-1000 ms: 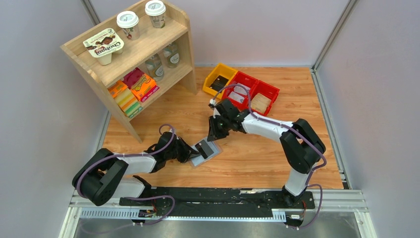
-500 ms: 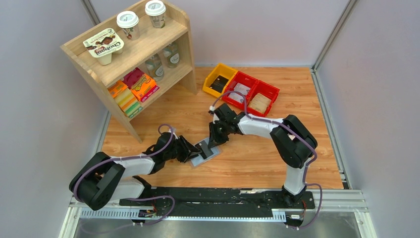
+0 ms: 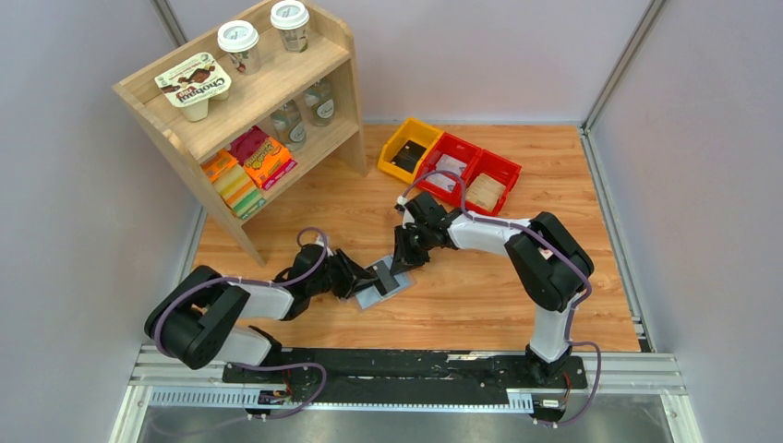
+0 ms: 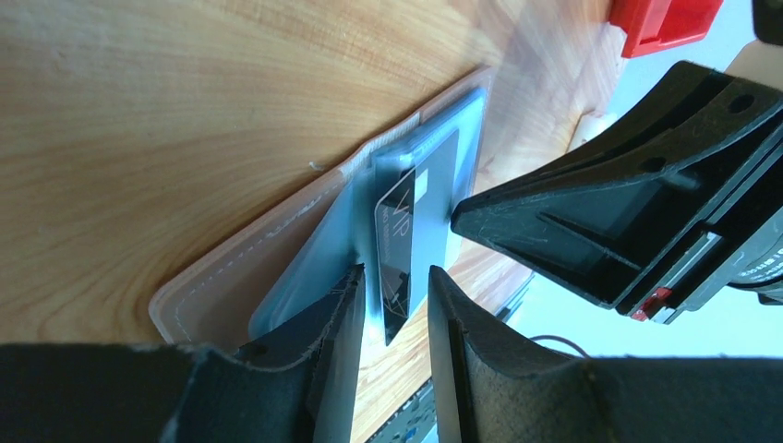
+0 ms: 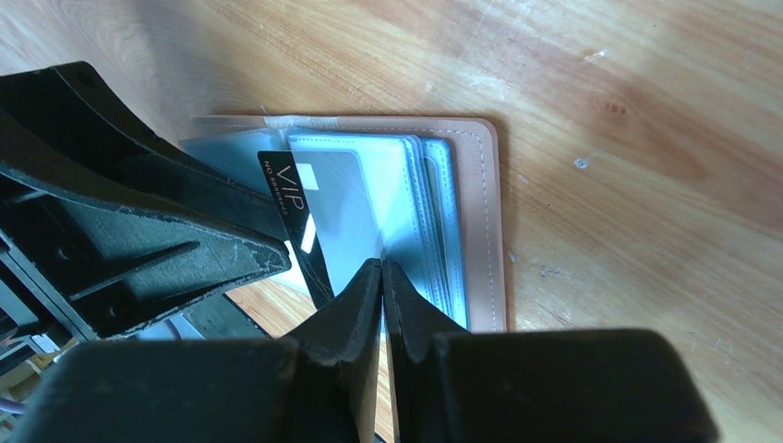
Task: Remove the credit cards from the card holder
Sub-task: Remove the credit card from the card holder.
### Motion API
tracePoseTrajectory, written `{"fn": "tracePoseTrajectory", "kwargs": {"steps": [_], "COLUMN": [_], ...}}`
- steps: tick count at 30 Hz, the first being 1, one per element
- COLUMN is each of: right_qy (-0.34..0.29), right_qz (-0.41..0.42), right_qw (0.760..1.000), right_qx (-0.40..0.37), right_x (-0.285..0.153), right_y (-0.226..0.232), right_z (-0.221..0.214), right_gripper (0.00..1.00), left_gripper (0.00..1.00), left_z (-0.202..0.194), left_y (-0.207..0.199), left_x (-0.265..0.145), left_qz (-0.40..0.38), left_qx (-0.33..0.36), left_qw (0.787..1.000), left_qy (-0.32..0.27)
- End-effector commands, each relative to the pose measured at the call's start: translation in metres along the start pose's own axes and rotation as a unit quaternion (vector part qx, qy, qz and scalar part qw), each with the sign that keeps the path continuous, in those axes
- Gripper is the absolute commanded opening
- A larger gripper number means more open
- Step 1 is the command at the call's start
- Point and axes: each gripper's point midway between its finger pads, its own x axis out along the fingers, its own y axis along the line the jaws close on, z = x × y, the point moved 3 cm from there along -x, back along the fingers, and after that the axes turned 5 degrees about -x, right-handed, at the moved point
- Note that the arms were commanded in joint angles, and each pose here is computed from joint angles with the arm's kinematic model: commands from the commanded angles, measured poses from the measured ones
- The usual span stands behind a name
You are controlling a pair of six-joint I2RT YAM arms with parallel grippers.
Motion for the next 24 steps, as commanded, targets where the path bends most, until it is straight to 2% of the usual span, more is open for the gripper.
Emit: {"fn": "tracePoseTrajectory", "kwargs": {"steps": [1,8,16,21,24], "right_qy": [0.017,0.017,0.015,0.014,0.011], "right_qz": [-0.024,-0.025,-0.027,-0.027,-0.031], "right_qw": [1.0,1.0,0.999,1.0,0.999], "right_qx": [0.011,0.011,0.009,0.007,0.007], "right_x": [0.008,0.008,0.007,0.007,0.007], "right_y": [-0.017,-0.016,-0.018,-0.017,-0.019], "right_z": [-0.011,-0.011,-0.011,-0.01,-0.009], "right_gripper": [0.12,0.12,0.12,0.12,0.12], "left_gripper": [0.39,0.37,0.32,0.18,0.05], "left_z": [0.015,0.032,0.029,0.029,0.029], "left_y": [-0.012,-0.016,-0.014,-0.015,-0.015], "left_x": [0.003,0.008,0.015,0.012,0.01], "left_qz": [-0.027,-0.025,-0.038,-0.05,-0.049], "left_qx": [0.008,0.018,0.01,0.015,0.02], "left_qw": [0.999,0.999,0.999,0.998,0.998], "left_qy": [-0.026,-0.034,-0.012,-0.019,-0.022]}}
